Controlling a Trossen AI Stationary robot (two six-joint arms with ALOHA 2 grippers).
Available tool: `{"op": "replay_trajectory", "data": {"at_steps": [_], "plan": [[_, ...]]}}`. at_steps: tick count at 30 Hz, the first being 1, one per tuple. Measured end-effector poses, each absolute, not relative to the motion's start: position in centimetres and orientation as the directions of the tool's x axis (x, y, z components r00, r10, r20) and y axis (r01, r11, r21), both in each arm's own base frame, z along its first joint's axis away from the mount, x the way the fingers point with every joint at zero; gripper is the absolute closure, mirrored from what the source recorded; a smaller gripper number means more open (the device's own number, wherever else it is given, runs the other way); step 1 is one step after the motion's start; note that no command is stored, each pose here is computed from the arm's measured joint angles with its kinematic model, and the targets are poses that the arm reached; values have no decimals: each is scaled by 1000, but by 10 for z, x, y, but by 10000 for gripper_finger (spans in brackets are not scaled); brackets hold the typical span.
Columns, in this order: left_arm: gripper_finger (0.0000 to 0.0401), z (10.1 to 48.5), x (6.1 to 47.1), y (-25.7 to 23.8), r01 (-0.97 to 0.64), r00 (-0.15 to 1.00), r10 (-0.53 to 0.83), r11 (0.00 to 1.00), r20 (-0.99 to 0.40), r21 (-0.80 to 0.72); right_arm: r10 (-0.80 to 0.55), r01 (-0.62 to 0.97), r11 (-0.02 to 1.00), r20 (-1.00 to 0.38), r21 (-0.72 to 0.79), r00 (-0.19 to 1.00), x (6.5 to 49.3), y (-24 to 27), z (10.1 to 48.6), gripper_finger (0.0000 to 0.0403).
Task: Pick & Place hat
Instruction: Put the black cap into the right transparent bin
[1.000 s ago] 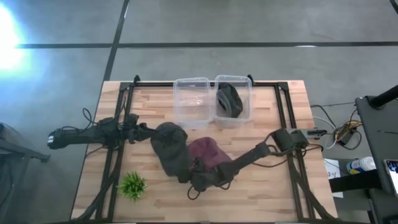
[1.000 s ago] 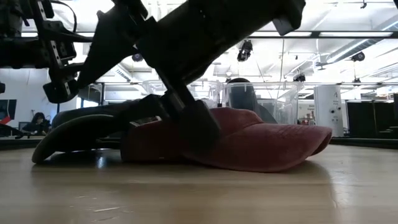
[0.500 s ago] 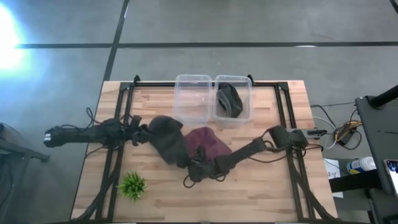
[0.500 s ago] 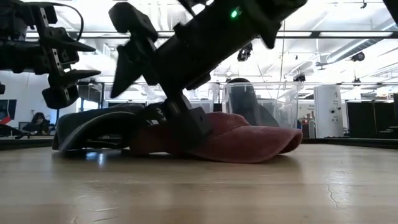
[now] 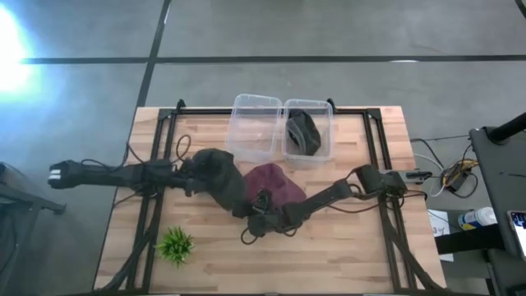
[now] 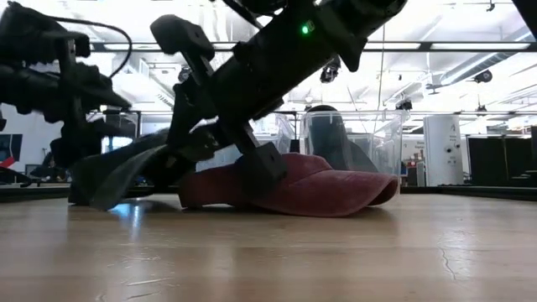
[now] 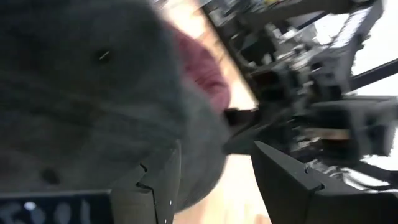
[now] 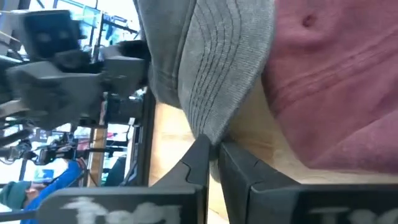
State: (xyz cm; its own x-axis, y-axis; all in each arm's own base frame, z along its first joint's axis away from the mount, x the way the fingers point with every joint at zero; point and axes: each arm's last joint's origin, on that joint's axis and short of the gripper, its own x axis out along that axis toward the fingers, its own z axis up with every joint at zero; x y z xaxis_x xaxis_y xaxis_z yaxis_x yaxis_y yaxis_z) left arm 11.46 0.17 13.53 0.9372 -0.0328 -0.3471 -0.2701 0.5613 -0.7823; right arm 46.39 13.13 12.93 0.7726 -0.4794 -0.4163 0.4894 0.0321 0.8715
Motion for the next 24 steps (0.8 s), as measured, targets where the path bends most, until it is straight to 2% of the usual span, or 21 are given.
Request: {"op": "replay_trajectory", "data": {"at_steps": [5, 12, 16, 19, 24], "plan": [[211, 126, 117, 2, -351, 901, -22, 549, -433, -758, -466, 491, 68, -408, 868, 785, 464, 133, 136, 388], [211, 121, 119, 2, -398, 878, -20, 525, -478, -752, -323, 499, 255, -413, 828, 851, 458, 145, 167, 389], [211, 120, 120, 3, -410, 875, -9, 517, -484, -751, -325, 520, 264, -433, 812, 841, 454, 147, 170, 384], [211, 118, 121, 3, -436, 870, 10, 483, -494, -759, -329, 541, 225, -460, 810, 825, 453, 146, 164, 359], [211, 117, 123, 2, -449, 866, 5, 452, -501, -771, -330, 551, 231, -468, 802, 820, 455, 142, 159, 285]]}}
